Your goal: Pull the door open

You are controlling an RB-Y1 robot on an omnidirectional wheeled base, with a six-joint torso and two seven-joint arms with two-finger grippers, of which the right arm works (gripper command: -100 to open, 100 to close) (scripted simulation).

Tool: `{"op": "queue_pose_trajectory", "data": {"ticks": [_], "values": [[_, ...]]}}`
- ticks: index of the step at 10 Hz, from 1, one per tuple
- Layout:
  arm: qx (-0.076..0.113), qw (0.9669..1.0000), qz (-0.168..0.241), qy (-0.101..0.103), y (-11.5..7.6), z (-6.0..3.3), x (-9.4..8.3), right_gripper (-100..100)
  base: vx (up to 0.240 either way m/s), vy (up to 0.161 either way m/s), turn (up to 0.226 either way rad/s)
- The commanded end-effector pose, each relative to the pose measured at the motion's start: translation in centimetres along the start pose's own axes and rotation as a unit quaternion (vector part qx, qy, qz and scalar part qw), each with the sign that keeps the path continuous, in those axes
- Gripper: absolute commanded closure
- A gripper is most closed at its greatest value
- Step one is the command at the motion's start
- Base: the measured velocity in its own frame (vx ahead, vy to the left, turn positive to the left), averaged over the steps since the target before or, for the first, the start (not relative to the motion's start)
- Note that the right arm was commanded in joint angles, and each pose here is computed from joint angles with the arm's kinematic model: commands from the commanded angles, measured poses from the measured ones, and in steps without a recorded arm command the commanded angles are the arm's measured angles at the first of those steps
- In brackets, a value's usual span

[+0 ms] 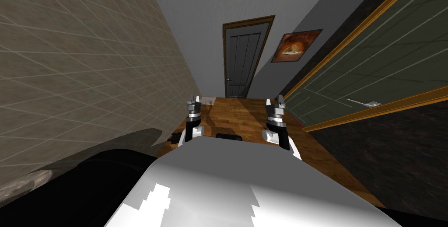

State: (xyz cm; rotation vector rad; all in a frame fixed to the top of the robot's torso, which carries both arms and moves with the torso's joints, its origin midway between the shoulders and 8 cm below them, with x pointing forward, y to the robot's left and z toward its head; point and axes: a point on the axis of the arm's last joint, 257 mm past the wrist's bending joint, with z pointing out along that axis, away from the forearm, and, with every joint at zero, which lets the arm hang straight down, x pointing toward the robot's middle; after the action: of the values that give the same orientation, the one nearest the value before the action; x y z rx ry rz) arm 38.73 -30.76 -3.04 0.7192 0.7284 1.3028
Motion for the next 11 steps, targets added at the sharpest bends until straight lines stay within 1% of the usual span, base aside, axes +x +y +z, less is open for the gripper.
{"op": "queue_pose_trajectory", "data": {"ticks": [1, 3, 6, 9, 11], "values": [[0.006, 1.0, -0.002, 0.002, -0.9, 0.04, 0.1, -100, 0.0, -0.167, -0.096], [0.013, 0.9999, -0.006, 0.004, -2.1, -0.05, 0.0, -100, 0.008, -0.148, -0.133], [0.024, 0.9996, -0.01, 0.007, -3.7, -0.2, -0.1, -100, 0.076, -0.129, -0.118], [0.035, 0.9992, -0.015, 0.009, -5.5, -0.38, -0.2, -100, 0.115, -0.138, -0.144], [0.043, 0.9989, -0.017, 0.01, -6.6, -0.53, -0.2, -100, 0.135, -0.097, -0.118]]}}
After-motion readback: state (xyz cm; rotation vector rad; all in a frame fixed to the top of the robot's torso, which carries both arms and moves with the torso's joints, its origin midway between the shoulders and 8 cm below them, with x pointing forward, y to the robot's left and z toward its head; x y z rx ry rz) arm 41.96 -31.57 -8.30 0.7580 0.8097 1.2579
